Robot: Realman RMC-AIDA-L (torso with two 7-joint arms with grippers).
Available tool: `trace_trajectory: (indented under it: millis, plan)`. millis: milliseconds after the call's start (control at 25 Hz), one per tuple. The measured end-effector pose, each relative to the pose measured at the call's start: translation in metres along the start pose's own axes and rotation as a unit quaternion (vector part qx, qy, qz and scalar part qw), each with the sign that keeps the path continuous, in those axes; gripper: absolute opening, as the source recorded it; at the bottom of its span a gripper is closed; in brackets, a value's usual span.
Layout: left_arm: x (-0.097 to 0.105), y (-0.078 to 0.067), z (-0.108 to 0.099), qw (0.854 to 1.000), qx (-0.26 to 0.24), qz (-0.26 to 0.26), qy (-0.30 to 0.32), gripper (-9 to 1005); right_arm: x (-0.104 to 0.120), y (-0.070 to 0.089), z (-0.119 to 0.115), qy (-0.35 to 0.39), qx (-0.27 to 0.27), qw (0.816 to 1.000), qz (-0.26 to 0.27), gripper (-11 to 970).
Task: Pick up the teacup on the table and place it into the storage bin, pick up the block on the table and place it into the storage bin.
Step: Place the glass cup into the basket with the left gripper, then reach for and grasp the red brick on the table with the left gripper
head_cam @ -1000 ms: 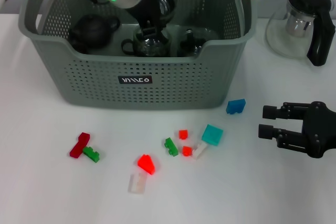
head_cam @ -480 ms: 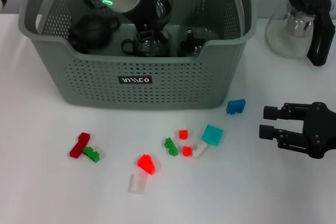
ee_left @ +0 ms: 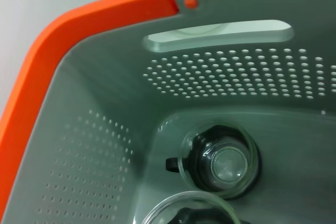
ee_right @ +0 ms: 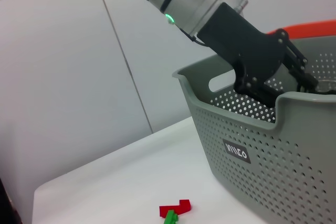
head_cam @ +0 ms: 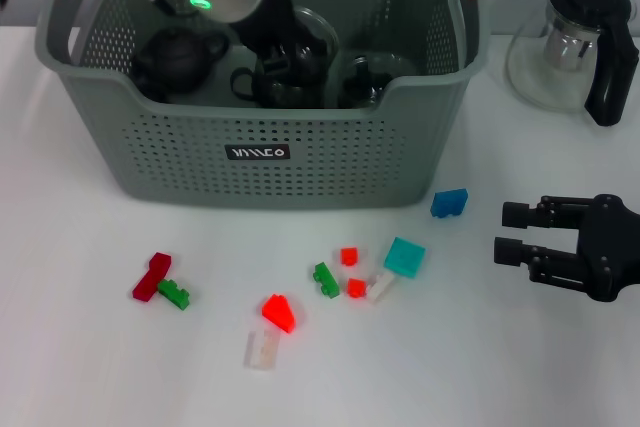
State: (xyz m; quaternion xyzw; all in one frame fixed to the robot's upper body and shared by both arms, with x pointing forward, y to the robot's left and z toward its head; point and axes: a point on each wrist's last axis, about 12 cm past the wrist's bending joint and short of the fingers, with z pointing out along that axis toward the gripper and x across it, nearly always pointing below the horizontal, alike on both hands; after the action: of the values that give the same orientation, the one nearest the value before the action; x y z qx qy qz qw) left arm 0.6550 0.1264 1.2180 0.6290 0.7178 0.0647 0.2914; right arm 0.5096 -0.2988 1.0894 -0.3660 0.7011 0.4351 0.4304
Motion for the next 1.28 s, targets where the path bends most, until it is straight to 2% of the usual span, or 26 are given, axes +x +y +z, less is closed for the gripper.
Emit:
trace_trajectory:
  millis: [160, 200, 280, 360, 480, 600, 680, 720, 760, 840, 880, 920, 960, 1080, 1160, 1280]
  plan:
    - [0.008, 0.005, -0.012, 0.999, 0.0, -0.036, -0.029, 425, 0.001, 0.0, -0.001, 0.0, 0.001, 1.0, 0.001, 534]
    - [0.009, 0.006, -0.016, 0.998, 0.004, -0.043, -0.044, 425, 0.001, 0.0, -0.001, 0.0, 0.001, 1.0, 0.001, 534]
    - [0.016, 0.009, -0.034, 0.992, 0.011, -0.075, -0.101, 425, 0.001, 0.0, -0.001, 0.0, 0.001, 1.0, 0.001, 534]
    - [0.026, 0.013, -0.054, 0.978, 0.019, -0.114, -0.172, 425, 0.001, 0.0, 0.0, 0.0, 0.0, 1.0, 0.0, 534]
    - [0.054, 0.019, -0.085, 0.93, 0.034, -0.2, -0.306, 425, 0.0, 0.0, 0.0, 0.0, 0.0, 1.0, -0.001, 534]
    - [0.093, 0.011, -0.1, 0.853, 0.066, -0.285, -0.432, 425, -0.001, 0.0, 0.001, 0.0, -0.001, 1.0, -0.001, 534]
    - [0.12, -0.01, -0.102, 0.803, 0.109, -0.297, -0.505, 425, -0.001, 0.0, 0.001, 0.0, -0.001, 1.0, -0.001, 534]
    - [0.126, -0.017, -0.101, 0.794, 0.12, -0.295, -0.517, 425, -0.001, 0.0, 0.001, -0.001, 0.0, 1.0, -0.001, 534]
    - [0.14, -0.033, -0.098, 0.774, 0.138, -0.29, -0.545, 425, -0.001, 0.0, 0.001, -0.002, 0.0, 1.0, -0.001, 534]
    - [0.159, -0.059, -0.094, 0.755, 0.144, -0.285, -0.572, 426, -0.002, -0.001, 0.001, -0.002, -0.001, 1.0, -0.003, 534]
    - [0.159, -0.059, -0.094, 0.755, 0.144, -0.285, -0.572, 426, -0.003, -0.001, 0.001, -0.003, -0.001, 1.0, -0.003, 534]
    - [0.167, -0.073, -0.09, 0.754, 0.139, -0.285, -0.575, 426, -0.003, -0.001, 0.002, -0.003, -0.002, 1.0, -0.004, 534]
    - [0.184, -0.103, -0.08, 0.772, 0.122, -0.286, -0.555, 426, -0.004, -0.002, 0.003, -0.003, -0.002, 1.0, -0.005, 534]
    - [0.205, -0.138, -0.073, 0.81, 0.103, -0.28, -0.505, 426, -0.005, -0.002, 0.005, -0.002, -0.004, 1.0, -0.008, 534]
    - [0.219, -0.154, -0.072, 0.829, 0.097, -0.287, -0.47, 426, -0.005, -0.002, 0.006, -0.002, -0.005, 1.0, -0.007, 534]
    - [0.238, -0.171, -0.07, 0.846, 0.091, -0.311, -0.423, 426, -0.005, -0.001, 0.007, -0.001, -0.006, 1.0, -0.006, 534]
